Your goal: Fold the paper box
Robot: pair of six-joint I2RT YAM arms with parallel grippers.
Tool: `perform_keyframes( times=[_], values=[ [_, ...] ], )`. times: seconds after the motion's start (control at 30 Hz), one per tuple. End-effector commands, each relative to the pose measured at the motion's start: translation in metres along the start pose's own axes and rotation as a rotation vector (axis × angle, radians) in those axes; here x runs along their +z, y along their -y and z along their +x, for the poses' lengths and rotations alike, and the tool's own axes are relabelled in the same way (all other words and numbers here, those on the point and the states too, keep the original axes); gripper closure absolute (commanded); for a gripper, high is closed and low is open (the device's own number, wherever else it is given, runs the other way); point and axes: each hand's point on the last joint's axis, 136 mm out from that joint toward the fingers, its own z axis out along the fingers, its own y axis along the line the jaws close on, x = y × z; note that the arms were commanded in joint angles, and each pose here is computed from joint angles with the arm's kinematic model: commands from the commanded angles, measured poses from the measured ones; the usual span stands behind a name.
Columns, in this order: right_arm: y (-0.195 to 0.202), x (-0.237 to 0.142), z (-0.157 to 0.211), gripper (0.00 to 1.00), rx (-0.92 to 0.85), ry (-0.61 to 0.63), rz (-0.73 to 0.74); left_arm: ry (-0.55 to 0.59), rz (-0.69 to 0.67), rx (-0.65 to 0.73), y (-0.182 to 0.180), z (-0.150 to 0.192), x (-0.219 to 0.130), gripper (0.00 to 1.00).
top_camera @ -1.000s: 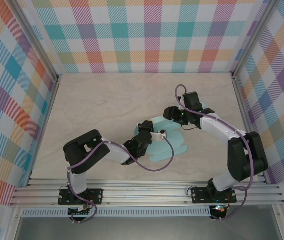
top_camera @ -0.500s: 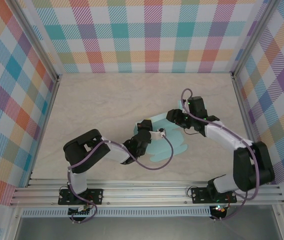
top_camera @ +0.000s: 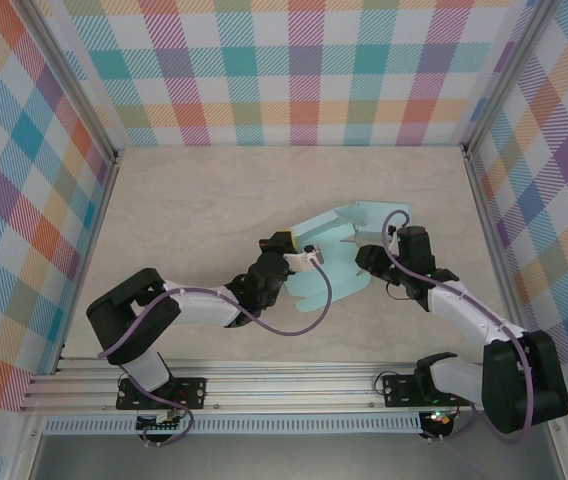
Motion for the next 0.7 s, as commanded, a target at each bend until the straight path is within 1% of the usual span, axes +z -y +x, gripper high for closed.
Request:
perform_keyframes(
  times=[0.0,0.1,0.23,0.3,0.4,0.67],
  values=[
    [-0.017,0.006,-0.025,0.53,-0.068,0.104,-0.075,0.008,0.021,-0.025,0.0,0.002,-0.002,1.0],
    [-0.024,0.016,-0.033,0.52,-0.092,0.116,-0.111,0.002,0.026,-0.019,0.002,0.003,-0.001,1.0],
    [-0.02,0.033,-0.039,0.52,-0.111,0.117,-0.095,0.006,0.024,-0.029,0.001,0.002,-0.003,1.0],
    [-0.021,0.04,-0.041,0.49,-0.115,0.119,-0.106,0.009,0.024,-0.033,-0.001,0.002,-0.004,1.0],
    [-0.023,0.048,-0.042,0.48,-0.121,0.121,-0.13,0.015,0.025,-0.039,-0.003,0.001,-0.005,1.0],
    [-0.026,0.066,-0.045,0.48,-0.118,0.117,-0.166,0.022,0.028,-0.05,-0.005,0.0,-0.007,1.0]
  ],
)
